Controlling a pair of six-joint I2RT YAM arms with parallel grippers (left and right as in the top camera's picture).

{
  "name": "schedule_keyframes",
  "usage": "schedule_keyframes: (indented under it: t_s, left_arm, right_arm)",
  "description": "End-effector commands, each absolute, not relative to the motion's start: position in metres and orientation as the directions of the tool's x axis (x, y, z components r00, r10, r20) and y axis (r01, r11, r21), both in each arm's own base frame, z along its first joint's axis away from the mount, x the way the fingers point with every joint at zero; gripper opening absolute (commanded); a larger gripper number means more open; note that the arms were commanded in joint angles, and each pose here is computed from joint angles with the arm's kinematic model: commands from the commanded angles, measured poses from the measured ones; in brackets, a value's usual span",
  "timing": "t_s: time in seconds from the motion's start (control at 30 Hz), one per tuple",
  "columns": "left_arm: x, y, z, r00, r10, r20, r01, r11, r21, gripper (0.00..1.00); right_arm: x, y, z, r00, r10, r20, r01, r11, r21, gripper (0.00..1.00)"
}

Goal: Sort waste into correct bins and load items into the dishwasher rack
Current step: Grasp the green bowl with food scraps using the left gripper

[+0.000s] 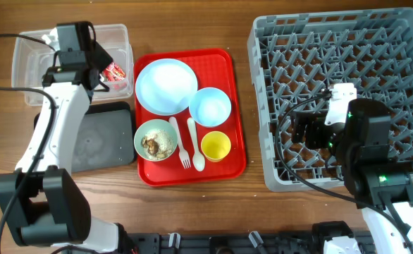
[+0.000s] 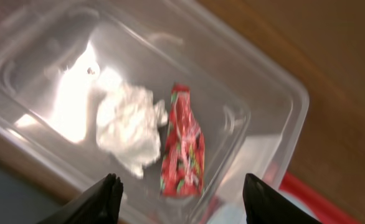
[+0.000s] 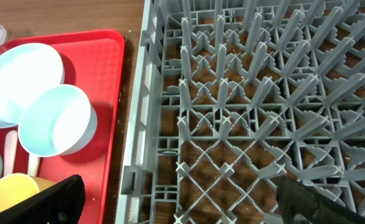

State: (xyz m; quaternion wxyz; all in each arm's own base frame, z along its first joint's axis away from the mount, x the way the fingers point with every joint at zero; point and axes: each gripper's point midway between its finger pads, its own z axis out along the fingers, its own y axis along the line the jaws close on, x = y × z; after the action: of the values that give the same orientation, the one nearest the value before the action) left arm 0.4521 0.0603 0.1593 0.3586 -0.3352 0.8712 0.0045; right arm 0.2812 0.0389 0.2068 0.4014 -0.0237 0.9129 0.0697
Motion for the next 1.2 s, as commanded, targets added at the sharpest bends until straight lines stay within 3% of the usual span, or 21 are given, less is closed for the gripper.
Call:
schedule_keyframes:
  t_s: [0.0, 0.13, 0.27, 0.4, 0.5, 0.6, 0.77, 0.83, 1.0, 1.17]
  left_arm:
    - [0.418, 0.0, 0.167, -0.688, -0.479, -0.544, -0.44, 0.873, -0.212, 0.61]
    - [0.342, -0.084, 0.128, -0.918, -0.305, -0.252, -0.277, 0.95, -0.142, 0.61]
    - [0.303, -0.132, 0.09, -0.98, -0.135, -0.146, -0.125, 0.989, -0.075, 0.61]
    - [0.281, -0.137, 0.046, -0.99, -0.14, -0.033, -0.14, 0.99, -0.009, 0.58]
    - [0.286, -0.14, 0.027, -0.99, -0.139, -0.016, -0.139, 0.99, 0.003, 0.47]
    - [0.293, -0.146, 0.021, -0.99, -0.135, -0.033, -0.134, 0.991, -0.015, 0.24]
    - [0.293, -0.147, 0.019, -0.991, -0.131, -0.035, -0.13, 0.991, -0.015, 0.18]
    - [0.292, -0.147, 0.019, -0.991, -0.13, -0.034, -0.13, 0.991, -0.014, 0.04]
    - [0.299, -0.146, 0.037, -0.989, -0.136, -0.049, -0.135, 0.991, -0.023, 0.04]
    - [0.326, -0.125, 0.12, -0.975, -0.165, -0.148, -0.155, 0.985, -0.074, 0.04]
  right_arm:
    - [0.284, 0.039, 0.218, -0.656, 0.0, -0.755, -0.114, 0.989, 0.099, 1.0]
    - [0.283, 0.039, 0.217, -0.659, 0.0, -0.752, -0.113, 0.989, 0.099, 1.0]
    - [0.283, 0.039, 0.217, -0.659, 0.0, -0.752, -0.113, 0.989, 0.099, 1.0]
    - [0.283, 0.04, 0.217, -0.66, 0.0, -0.752, -0.119, 0.987, 0.104, 1.0]
    - [0.283, 0.041, 0.217, -0.66, 0.0, -0.752, -0.122, 0.987, 0.107, 1.0]
    - [0.283, 0.041, 0.217, -0.659, -0.001, -0.752, -0.122, 0.987, 0.106, 1.0]
    - [0.283, 0.041, 0.217, -0.66, -0.001, -0.752, -0.122, 0.987, 0.106, 1.0]
    - [0.283, 0.041, 0.217, -0.659, -0.001, -0.752, -0.122, 0.987, 0.106, 1.0]
    - [0.283, 0.041, 0.217, -0.659, -0.001, -0.752, -0.122, 0.987, 0.106, 1.0]
    - [0.283, 0.041, 0.217, -0.659, -0.001, -0.752, -0.122, 0.987, 0.106, 1.0]
